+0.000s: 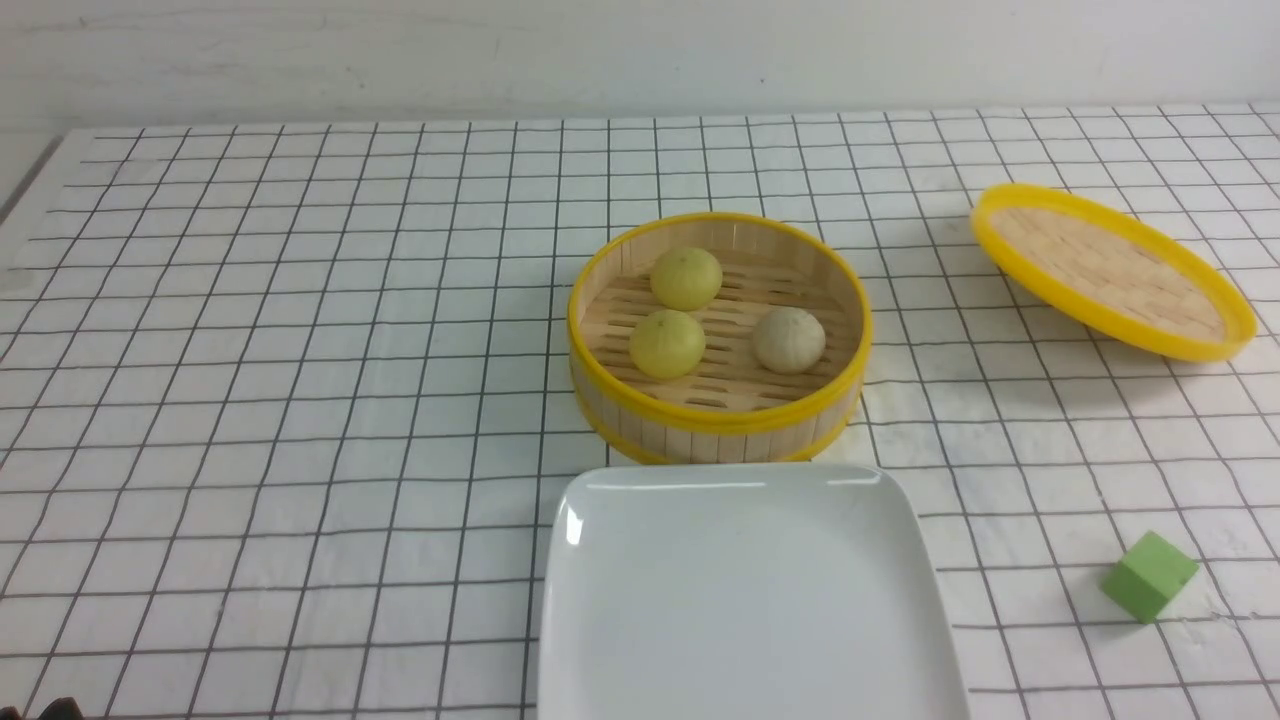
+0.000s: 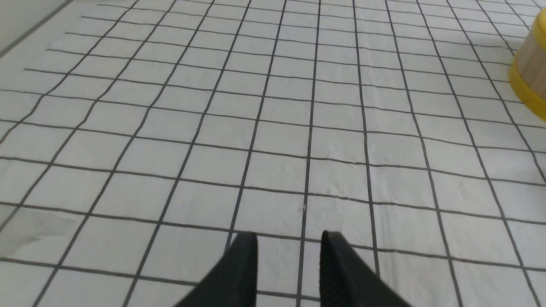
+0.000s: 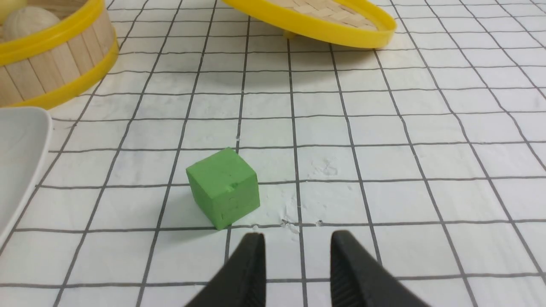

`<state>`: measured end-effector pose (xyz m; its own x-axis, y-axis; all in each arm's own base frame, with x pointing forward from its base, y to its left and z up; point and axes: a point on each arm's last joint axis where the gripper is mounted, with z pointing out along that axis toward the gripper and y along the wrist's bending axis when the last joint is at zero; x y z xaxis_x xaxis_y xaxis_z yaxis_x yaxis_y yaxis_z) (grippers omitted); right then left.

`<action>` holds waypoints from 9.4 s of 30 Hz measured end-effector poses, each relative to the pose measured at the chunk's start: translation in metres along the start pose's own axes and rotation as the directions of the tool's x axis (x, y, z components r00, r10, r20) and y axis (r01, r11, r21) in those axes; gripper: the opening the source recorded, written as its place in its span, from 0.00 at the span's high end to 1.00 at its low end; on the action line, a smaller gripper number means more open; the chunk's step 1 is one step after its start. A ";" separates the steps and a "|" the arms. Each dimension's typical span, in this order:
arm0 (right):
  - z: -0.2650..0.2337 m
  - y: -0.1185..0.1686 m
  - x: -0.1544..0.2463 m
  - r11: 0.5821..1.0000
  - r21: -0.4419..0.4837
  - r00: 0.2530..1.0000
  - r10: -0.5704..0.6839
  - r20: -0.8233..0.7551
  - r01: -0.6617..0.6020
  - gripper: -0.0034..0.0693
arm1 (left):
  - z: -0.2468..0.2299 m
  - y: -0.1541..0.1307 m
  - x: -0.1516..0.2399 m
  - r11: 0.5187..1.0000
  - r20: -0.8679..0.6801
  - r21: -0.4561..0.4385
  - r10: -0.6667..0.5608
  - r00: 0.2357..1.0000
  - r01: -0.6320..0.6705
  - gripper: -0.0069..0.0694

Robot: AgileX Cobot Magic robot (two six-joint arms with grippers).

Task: Put the steamed buns into the plate on the white-black tablecloth.
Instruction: 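Reach toward a bun in the bamboo steamer with the right gripper, then move the steamed bun from the bamboo steamer onto the white plate with the right gripper, then reach into the bamboo steamer and grasp a bun with the left gripper, then carry the bun from the bamboo steamer to the plate with the left gripper, then reach into the bamboo steamer and grasp a bun with the left gripper, then carry the bun from the bamboo steamer to the plate with the left gripper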

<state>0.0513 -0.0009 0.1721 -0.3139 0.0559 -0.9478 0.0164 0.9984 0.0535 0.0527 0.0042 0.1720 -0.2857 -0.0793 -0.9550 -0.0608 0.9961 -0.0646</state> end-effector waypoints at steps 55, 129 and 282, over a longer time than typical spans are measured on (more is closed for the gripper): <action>0.121 0.076 -0.122 0.827 -0.382 0.694 0.014 -0.720 -0.413 0.95 | 0.052 -0.043 -0.079 0.938 -0.812 0.004 -0.199 0.549 0.346 0.90; 0.085 0.104 -0.157 0.942 -0.199 0.518 -0.316 -0.795 0.270 0.55 | 0.126 -0.062 -0.140 0.932 -0.806 0.151 -0.077 0.586 0.330 0.90; 0.041 0.081 -0.125 0.952 -0.292 0.740 -0.259 -0.621 0.089 0.79 | 0.148 -0.282 -0.077 0.799 -0.690 0.596 0.557 0.462 -0.074 0.85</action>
<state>0.1310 0.0734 0.2817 -0.8257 -0.2183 -0.5202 -0.2895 0.9554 0.0586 0.2333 -0.2644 0.2208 -0.8257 0.4914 -0.2772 0.5429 0.8256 -0.1538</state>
